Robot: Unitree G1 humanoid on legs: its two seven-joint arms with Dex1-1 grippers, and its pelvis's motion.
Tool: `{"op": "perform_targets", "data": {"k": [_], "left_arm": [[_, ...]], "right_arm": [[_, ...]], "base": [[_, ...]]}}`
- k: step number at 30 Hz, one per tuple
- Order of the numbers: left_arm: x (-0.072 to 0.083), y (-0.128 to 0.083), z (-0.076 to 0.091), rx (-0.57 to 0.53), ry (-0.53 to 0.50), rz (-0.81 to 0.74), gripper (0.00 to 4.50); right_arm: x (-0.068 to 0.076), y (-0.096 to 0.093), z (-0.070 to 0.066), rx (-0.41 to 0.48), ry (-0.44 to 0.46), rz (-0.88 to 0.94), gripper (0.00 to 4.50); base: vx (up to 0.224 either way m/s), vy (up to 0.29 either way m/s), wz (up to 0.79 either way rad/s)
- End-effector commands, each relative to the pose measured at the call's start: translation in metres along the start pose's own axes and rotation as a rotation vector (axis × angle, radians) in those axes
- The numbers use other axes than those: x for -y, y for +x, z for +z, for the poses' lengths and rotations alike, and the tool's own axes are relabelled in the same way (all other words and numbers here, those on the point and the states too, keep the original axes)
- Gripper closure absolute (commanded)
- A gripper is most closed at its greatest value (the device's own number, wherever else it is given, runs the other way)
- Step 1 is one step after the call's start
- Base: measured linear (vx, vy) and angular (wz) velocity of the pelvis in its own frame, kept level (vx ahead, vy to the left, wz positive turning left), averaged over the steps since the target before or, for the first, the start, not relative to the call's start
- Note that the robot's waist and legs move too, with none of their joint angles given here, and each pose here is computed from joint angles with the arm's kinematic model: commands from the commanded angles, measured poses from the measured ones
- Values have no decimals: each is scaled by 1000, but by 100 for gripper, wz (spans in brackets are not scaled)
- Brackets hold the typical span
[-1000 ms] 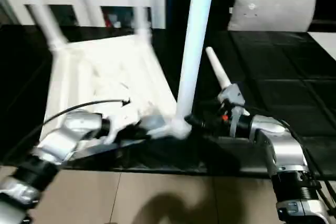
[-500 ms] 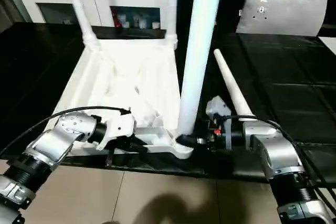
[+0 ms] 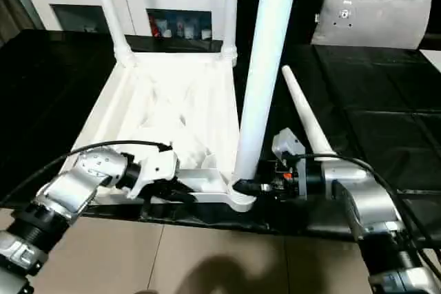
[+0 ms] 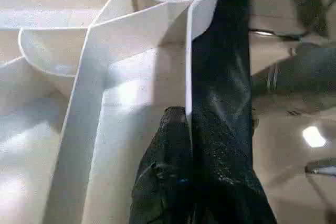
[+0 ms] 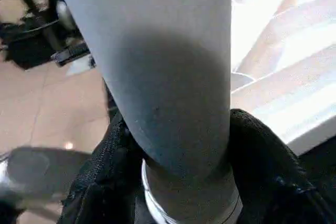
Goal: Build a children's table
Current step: Rotate leg to tighten, then rotate table base
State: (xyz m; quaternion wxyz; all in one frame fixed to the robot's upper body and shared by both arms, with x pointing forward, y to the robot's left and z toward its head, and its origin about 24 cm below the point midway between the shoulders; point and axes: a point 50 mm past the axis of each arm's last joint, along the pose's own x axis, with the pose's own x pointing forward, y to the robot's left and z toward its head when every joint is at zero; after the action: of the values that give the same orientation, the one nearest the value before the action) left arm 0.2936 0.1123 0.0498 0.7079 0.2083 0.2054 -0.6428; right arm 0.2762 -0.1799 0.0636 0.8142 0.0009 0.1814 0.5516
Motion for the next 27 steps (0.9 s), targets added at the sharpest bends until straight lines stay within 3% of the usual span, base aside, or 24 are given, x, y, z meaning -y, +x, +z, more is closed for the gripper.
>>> {"op": "perform_targets", "data": {"k": [1,2,4,5,8,9,11,13,20,23,27], "left_arm": [[1,15,8,40,-72,73,450],[-2,18,13,64,-118,120,450],[-2,18,13,64,-118,120,450],[-6,25,22,103,-180,191,450],[-12,30,30,134,-226,271,450],[-21,37,41,172,-275,374,450],[-28,42,49,193,-310,464,450],[-31,43,51,171,-299,517,450],[-32,45,53,140,-264,537,450],[-34,42,50,132,-199,533,450],[-41,36,45,108,-198,590,450]], "right_arm": [[0,23,-4,9,67,-101,244],[7,32,-4,19,107,-216,244],[7,32,-4,19,107,-216,244],[19,45,-5,27,183,-398,244],[28,55,-5,39,239,-529,244],[34,67,-4,79,283,-624,244],[36,76,-2,134,335,-682,190],[36,80,1,167,361,-702,168],[36,82,5,192,322,-705,103],[39,71,11,237,243,-720,86],[32,58,16,285,220,-663,46]], "base": [[0,0,0],[0,0,0],[-53,10,-11],[0,0,0],[0,0,0],[0,0,0],[0,0,0],[0,0,0],[107,34,-20],[60,-20,-7],[0,0,0]]}}
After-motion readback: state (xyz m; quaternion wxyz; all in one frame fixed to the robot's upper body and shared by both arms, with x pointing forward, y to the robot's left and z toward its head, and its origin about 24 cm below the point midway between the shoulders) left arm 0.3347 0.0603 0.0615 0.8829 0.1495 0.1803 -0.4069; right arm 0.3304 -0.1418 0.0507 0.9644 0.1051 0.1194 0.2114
